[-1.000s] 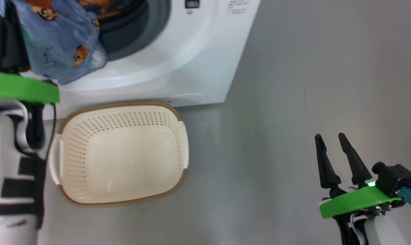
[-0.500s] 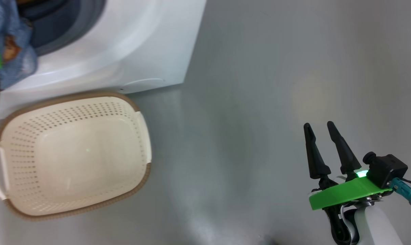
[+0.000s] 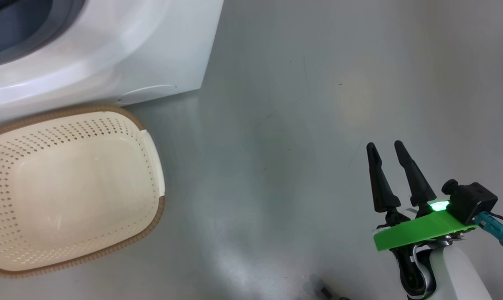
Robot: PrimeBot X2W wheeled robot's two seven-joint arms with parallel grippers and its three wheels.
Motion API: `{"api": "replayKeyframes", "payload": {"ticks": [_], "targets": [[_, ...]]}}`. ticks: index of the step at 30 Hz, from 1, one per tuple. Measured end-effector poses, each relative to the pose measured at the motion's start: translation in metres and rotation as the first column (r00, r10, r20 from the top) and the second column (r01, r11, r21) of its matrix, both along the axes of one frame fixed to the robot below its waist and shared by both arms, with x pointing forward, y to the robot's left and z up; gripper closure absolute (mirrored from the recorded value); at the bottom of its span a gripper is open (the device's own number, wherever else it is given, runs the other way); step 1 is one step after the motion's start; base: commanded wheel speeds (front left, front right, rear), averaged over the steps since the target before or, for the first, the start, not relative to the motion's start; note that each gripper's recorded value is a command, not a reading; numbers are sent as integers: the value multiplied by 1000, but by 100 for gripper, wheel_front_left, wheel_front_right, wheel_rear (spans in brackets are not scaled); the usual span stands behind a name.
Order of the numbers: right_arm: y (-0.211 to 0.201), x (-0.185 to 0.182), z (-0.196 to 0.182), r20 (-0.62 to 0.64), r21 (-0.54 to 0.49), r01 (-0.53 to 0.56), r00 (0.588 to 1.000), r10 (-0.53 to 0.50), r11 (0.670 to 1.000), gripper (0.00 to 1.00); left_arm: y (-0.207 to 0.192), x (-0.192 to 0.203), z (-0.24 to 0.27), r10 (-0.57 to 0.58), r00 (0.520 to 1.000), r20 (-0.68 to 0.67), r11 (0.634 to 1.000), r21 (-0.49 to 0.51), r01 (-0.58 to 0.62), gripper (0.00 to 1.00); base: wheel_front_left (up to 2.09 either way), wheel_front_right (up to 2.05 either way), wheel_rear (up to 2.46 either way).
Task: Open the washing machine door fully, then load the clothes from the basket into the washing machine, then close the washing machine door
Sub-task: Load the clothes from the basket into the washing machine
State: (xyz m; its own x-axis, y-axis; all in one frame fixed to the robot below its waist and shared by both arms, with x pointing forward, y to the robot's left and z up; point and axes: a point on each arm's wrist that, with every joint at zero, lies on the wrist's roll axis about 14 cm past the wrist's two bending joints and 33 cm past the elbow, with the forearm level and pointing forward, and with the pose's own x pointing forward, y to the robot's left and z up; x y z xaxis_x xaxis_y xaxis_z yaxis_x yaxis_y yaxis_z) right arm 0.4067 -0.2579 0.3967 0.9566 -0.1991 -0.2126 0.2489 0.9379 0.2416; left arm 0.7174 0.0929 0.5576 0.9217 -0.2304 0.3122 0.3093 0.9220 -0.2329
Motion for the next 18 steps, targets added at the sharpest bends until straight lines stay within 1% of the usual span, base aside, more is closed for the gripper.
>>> {"api": "replayKeyframes", "payload": {"ticks": [2, 4, 5, 6, 7, 9, 11, 13, 18], "targets": [[1, 0, 0, 0, 3, -1, 1000, 1, 1000, 0, 5, -1, 10, 14, 999, 33, 1000, -2, -14, 100, 0, 0, 0], [2, 0, 0, 1, 5, -6, 1000, 6, 1000, 0, 8, -2, 7, 24, 999, 29, 1000, -3, -24, 100, 0, 0, 0], [3, 0, 0, 1, 6, -8, 1000, 8, 1000, 0, 9, -3, -2, 26, 1000, 6, 1000, 0, -26, 89, 0, 0, 0], [4, 0, 0, 2, 8, -9, 1000, 9, 1000, 0, 9, -5, -16, 27, 999, -30, 1000, 9, -27, 56, 0, 0, 0], [5, 1, 1, 4, 11, -11, 1000, 11, 1000, 0, 9, -7, -34, 26, 997, -79, 999, 22, -24, 0, 0, 0, 0], [7, 1, 2, 8, 17, -15, 1000, 15, 1000, 0, 3, -14, -68, 9, 985, -171, 998, 67, 2, 0, 0, 0, 0], [8, 2, 2, 10, 19, -19, 1000, 19, 1000, 0, -3, -21, -88, -6, 974, -225, 994, 102, 30, 0, 0, 0, 0], [9, 2, 3, 13, 20, -20, 1000, 20, 1000, 0, -5, -24, -96, -10, 968, -250, 992, 121, 41, 0, 0, 0, 0], [9, 3, 7, 24, 21, -22, 999, 21, 1000, 0, -1, -28, -105, -4, 956, -293, 993, 111, 38, 0, 0, 0, 0]]}}
